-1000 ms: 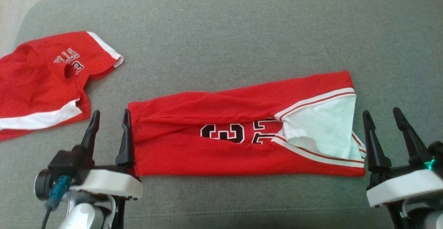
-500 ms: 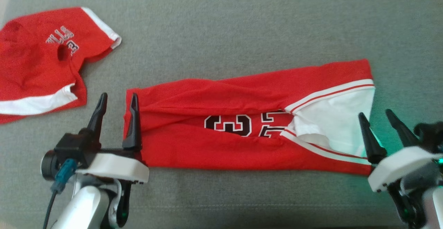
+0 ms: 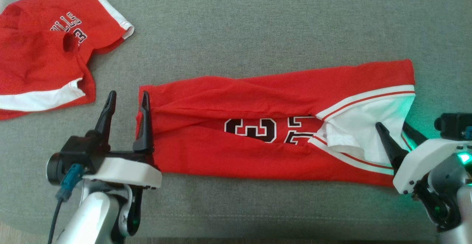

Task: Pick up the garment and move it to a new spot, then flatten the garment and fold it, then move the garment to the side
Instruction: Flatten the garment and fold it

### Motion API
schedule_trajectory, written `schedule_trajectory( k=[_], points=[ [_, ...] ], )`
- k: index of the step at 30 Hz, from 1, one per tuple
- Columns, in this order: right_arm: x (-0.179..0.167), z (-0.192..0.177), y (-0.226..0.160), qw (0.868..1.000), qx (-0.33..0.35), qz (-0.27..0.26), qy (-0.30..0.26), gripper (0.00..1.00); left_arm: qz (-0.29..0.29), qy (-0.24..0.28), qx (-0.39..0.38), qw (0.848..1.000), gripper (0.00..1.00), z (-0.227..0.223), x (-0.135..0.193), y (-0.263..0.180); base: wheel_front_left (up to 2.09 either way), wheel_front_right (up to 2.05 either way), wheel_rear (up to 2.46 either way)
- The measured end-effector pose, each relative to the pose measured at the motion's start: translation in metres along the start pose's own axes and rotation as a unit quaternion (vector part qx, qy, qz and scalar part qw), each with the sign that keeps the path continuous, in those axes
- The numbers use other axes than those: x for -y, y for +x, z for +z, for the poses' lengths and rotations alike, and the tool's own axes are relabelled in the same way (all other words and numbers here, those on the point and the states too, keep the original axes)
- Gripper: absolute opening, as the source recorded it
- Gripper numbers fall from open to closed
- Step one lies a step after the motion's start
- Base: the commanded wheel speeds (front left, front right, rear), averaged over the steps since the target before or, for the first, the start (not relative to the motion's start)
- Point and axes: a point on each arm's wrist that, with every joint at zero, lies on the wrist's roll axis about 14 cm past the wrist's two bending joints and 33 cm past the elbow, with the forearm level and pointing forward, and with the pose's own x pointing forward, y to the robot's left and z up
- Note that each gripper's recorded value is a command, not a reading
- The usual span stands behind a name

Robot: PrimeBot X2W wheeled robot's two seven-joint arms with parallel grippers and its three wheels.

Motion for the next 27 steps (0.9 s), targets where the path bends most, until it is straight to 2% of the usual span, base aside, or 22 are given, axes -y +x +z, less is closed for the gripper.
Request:
schedule_trajectory(
  k=[1, 7, 16, 22, 24, 27],
  points=[
    [-0.002, 0.0, 0.0, 1.0, -0.004, 0.004, 0.007, 0.0, -0.001, -0.001, 0.001, 1.0, 1.0, 0.001, 0.001, 0.0, 0.0, 0.0, 0.0],
    [-0.006, 0.003, -0.006, 0.999, 0.002, 0.012, 0.037, 0.0, 0.0, 0.003, 0.014, 1.0, 1.0, 0.008, 0.0, 0.002, 0.0, 0.0, 0.0],
    [0.053, 0.007, -0.047, 0.994, 0.038, -0.077, 0.066, 0.0, -0.021, 0.001, 0.033, 0.999, 1.0, 0.02, 0.013, 0.003, 0.0, 0.0, 0.0],
    [0.092, 0.014, -0.074, 0.989, 0.051, -0.137, 0.032, 0.0, -0.031, -0.002, 0.041, 0.999, 1.0, 0.026, 0.02, 0.002, 0.0, 0.0, 0.0],
    [0.091, 0.022, -0.078, 0.988, 0.061, -0.138, 0.013, 0.0, -0.032, -0.002, 0.042, 0.999, 1.0, 0.027, 0.021, 0.001, 0.0, 0.0, 0.0],
    [0.076, 0.044, -0.083, 0.987, 0.082, -0.128, -0.045, 0.0, -0.033, 0.0, 0.045, 0.998, 1.0, 0.029, 0.022, -0.002, 0.0, 0.0, 0.0]
  ],
)
